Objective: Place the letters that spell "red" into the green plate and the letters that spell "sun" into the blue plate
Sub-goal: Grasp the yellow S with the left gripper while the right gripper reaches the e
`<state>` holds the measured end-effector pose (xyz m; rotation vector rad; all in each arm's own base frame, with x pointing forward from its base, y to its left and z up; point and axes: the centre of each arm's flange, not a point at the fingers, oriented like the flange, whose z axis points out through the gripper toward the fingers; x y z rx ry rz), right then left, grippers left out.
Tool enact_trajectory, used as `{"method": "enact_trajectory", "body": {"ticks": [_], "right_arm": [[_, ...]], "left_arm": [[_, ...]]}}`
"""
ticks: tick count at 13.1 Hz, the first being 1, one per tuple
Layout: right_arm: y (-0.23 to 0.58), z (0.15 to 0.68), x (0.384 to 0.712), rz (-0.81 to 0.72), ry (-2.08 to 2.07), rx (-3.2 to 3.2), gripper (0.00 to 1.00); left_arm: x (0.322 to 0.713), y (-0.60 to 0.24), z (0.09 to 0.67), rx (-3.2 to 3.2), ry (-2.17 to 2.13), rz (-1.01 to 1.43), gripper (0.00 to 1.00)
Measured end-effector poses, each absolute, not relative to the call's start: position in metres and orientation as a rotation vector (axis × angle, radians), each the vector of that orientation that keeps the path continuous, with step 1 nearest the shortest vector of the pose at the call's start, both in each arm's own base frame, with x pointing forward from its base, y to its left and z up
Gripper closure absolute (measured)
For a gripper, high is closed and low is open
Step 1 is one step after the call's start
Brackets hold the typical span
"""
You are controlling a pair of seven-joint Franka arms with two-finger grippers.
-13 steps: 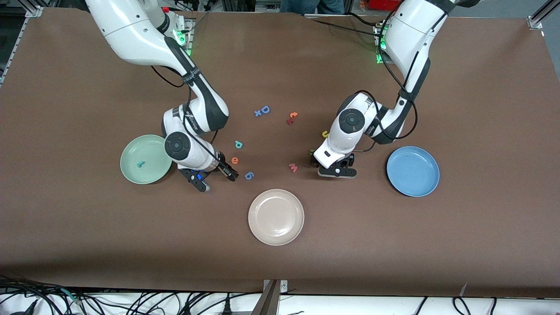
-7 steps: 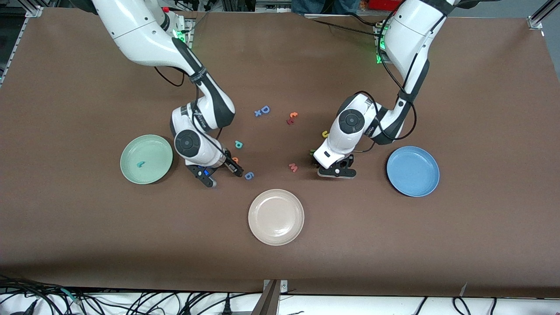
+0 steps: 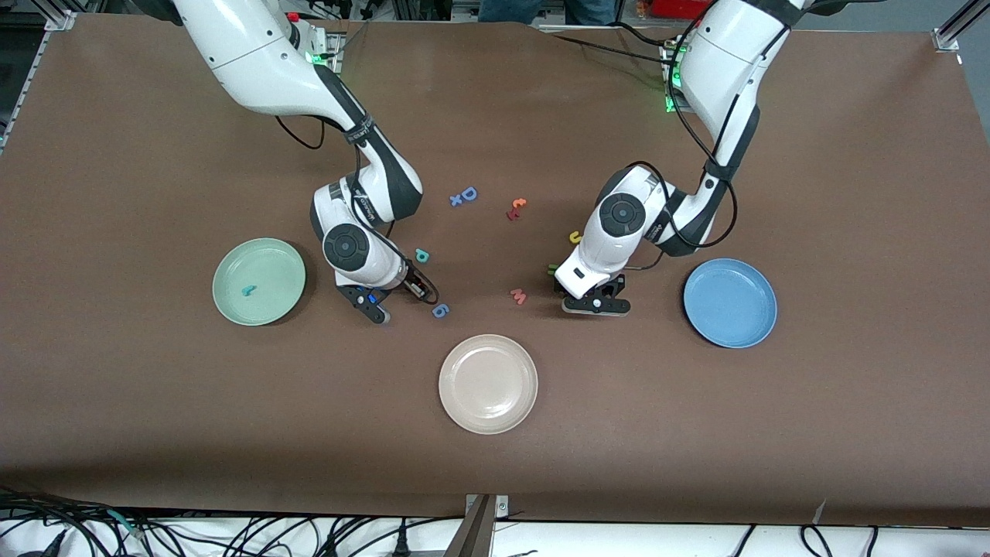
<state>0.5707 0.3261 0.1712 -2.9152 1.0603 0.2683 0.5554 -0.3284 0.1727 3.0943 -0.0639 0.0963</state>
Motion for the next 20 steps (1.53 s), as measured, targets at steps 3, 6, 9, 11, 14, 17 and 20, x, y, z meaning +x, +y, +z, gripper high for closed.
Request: {"method": "enact_trajectory", "body": {"ticks": [3,6,9,11,14,17,20], "right_arm": [[0.3264,0.1736,0.5715,0.257,1.055,-2.915,0.42],[0.3265,0.1739,0.5718,0.253,1.059,-2.912,0.41],[0.3270,0.1747,0.5732,0.236,1.069,-2.899,0.40],[0.3271,0.1743,0.5729,0.235,1.073,-2.898,0.40],[0.3273,0.1741,0.5726,0.237,1.089,-2.891,0.38],[0.3283,0.1736,0.5715,0.248,1.115,-2.877,0.37],[0.3292,0.1740,0.5716,0.260,1.137,-2.853,0.37]], "left_arm": [[0.5556,-0.3283,0.1728,3.094,-0.063,0.098,0.44],[0.5557,-0.3282,0.1728,3.094,-0.063,0.098,0.54],[0.5559,-0.3279,0.1729,3.094,-0.062,0.099,0.59],[0.5565,-0.3276,0.1733,3.093,-0.061,0.100,0.67],[0.5567,-0.3277,0.1737,3.093,-0.061,0.101,0.72],[0.5567,-0.3277,0.1737,3.093,-0.061,0.102,0.72],[0.5610,-0.3240,0.1755,3.092,-0.051,0.113,0.72]]}}
